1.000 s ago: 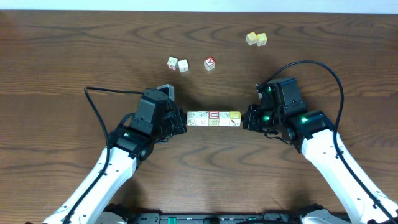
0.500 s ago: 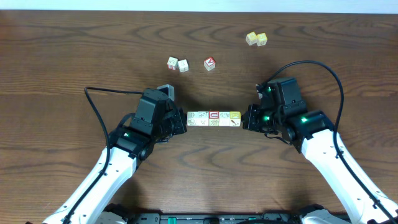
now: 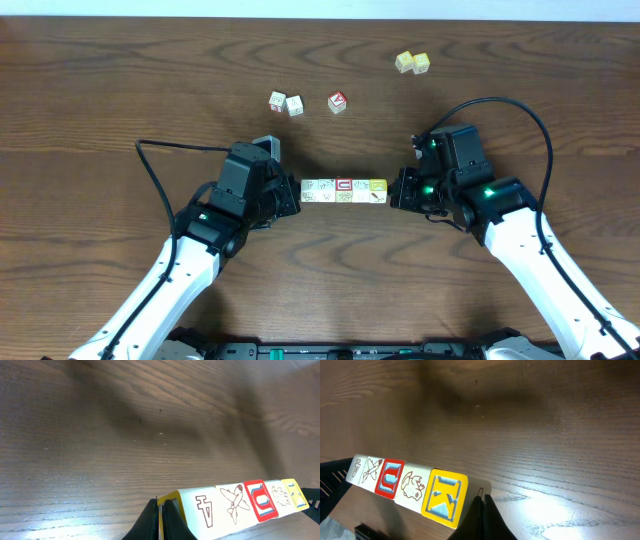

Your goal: Lift 5 blocks

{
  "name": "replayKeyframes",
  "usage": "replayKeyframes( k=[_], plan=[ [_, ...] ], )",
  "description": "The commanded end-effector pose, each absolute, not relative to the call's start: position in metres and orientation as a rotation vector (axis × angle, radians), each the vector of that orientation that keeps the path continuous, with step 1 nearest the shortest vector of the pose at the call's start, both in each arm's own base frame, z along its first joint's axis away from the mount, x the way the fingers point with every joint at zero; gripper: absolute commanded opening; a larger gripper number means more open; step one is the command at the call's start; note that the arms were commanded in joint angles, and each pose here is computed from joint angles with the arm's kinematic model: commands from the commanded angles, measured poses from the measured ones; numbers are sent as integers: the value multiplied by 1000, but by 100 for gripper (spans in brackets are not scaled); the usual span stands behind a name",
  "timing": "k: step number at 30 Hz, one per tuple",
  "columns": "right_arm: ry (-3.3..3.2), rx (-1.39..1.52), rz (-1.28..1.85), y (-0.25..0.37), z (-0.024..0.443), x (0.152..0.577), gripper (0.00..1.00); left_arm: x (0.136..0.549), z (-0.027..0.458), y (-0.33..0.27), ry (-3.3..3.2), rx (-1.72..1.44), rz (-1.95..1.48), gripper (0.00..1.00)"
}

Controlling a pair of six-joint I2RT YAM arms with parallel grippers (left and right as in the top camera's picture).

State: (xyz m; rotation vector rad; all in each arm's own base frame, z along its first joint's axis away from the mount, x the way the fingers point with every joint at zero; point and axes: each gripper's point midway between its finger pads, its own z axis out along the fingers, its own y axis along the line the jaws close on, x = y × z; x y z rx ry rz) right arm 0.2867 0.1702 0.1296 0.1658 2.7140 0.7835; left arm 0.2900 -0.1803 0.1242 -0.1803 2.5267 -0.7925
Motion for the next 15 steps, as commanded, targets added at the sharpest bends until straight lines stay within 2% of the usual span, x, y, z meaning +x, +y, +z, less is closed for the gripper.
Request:
replayKeyframes(
  k=[1, 15],
  plan=[
    [2684, 67, 1024, 202, 156, 277, 1, 279, 152, -211, 2498, -61, -996, 7],
    [2687, 70, 1020, 202, 155, 277, 1, 279, 152, -211, 2498, -61, -996, 7]
  ],
)
